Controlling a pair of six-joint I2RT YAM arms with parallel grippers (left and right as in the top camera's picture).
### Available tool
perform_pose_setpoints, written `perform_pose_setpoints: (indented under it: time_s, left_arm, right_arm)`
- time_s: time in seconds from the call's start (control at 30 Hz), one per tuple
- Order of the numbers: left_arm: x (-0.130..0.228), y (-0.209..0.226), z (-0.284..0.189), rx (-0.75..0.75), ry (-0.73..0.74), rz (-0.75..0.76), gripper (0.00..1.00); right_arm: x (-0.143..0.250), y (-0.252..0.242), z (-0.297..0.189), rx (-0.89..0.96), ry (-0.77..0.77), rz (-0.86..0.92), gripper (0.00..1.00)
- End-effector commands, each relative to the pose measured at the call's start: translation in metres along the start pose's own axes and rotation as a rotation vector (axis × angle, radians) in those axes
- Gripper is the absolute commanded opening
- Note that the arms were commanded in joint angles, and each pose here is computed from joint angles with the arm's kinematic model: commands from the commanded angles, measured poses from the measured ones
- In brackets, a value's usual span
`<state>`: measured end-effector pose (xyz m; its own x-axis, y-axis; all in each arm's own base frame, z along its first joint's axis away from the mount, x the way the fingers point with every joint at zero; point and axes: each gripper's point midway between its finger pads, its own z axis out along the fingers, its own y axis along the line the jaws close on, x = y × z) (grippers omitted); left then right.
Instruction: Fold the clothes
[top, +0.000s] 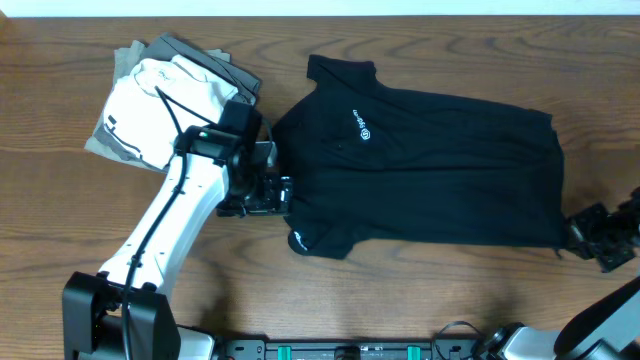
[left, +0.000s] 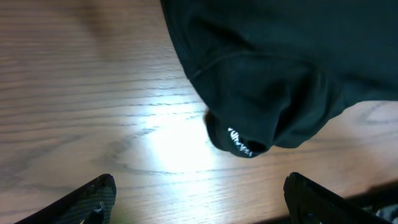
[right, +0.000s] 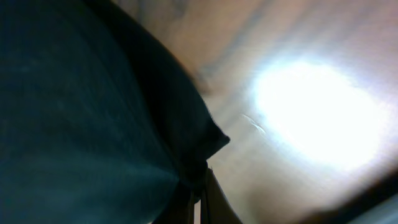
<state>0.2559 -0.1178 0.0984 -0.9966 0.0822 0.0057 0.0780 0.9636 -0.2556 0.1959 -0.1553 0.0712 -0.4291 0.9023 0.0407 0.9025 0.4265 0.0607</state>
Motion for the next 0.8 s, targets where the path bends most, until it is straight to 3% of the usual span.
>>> perform_pose_setpoints:
  time_s: [0.0, 0.37, 0.57, 0.77]
  left_arm:
    - [0.009, -0.015, 0.006, 0.018, 0.034, 0.043, 0.88]
    - [0.066, -0.042, 0.05, -0.026, 0.174, 0.093, 0.88]
    - [0.074, -0.038, 0.076, -0.022, 0.164, 0.124, 0.88]
    - [0.076, -0.049, 0.09, 0.077, 0.147, 0.182, 0.66]
  right_arm:
    - [-0.014, -0.021, -0.026, 0.113, -0.103, -0.02, 0.01]
    - [-0.015, -0.014, -0.028, 0.072, -0.107, -0.023, 0.01]
    - [-0.015, -0.01, -0.028, 0.053, -0.107, -0.024, 0.01]
    - [-0.015, -0.01, -0.028, 0.052, -0.109, -0.024, 0.01]
